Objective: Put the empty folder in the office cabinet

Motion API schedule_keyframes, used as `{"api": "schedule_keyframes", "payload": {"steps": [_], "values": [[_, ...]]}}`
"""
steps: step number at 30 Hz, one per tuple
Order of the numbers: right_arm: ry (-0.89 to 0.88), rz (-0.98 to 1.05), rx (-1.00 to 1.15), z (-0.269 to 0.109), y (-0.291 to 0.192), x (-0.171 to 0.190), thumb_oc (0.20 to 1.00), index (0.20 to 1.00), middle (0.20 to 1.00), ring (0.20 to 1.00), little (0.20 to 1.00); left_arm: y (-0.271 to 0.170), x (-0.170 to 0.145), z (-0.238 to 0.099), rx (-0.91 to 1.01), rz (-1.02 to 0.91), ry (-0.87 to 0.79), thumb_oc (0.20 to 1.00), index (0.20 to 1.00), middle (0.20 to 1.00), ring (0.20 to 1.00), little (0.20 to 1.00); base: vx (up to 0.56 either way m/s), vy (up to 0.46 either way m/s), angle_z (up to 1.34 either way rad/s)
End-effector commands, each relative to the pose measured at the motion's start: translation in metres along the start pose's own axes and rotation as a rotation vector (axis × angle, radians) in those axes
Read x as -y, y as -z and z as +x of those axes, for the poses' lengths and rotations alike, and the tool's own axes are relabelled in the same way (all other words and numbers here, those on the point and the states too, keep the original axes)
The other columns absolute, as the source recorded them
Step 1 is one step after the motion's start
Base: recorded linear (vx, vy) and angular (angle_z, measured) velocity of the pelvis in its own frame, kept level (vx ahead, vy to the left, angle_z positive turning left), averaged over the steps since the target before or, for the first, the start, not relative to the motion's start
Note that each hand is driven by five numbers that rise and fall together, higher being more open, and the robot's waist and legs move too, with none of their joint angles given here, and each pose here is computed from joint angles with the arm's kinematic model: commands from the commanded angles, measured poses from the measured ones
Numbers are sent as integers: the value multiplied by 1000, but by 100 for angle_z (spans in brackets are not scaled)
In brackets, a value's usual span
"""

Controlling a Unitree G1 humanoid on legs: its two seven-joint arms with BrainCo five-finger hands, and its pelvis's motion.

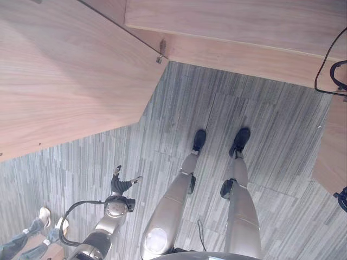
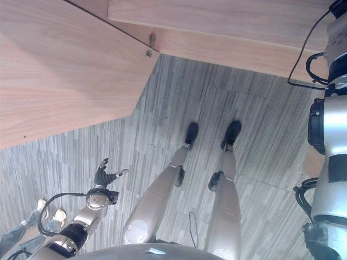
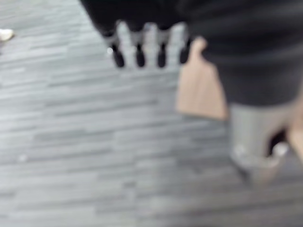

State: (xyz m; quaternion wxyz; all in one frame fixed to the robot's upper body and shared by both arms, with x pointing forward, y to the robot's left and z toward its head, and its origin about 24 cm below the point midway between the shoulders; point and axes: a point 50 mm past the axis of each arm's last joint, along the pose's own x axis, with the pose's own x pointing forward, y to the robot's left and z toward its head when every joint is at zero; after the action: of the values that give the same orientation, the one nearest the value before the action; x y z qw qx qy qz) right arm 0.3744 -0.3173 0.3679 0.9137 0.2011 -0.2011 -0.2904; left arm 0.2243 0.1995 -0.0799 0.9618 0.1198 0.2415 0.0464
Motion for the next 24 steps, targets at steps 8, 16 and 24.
{"api": "schedule_keyframes", "payload": {"steps": [8,16,24], "values": [[40,-17,86,0,1,9,200,200,200,200,200,22,-37,-11,-61,103,-72,1000,1000,1000,1000,1000,0,0,0],[130,25,118,0,2,21,200,200,200,200,200,29,-39,-14,-80,133,-89,1000,1000,1000,1000,1000,0,0,0],[212,-3,69,-1,27,42,200,200,200,200,200,33,-36,-16,-91,168,-91,1000,1000,1000,1000,1000,-6,10,-1]]}}
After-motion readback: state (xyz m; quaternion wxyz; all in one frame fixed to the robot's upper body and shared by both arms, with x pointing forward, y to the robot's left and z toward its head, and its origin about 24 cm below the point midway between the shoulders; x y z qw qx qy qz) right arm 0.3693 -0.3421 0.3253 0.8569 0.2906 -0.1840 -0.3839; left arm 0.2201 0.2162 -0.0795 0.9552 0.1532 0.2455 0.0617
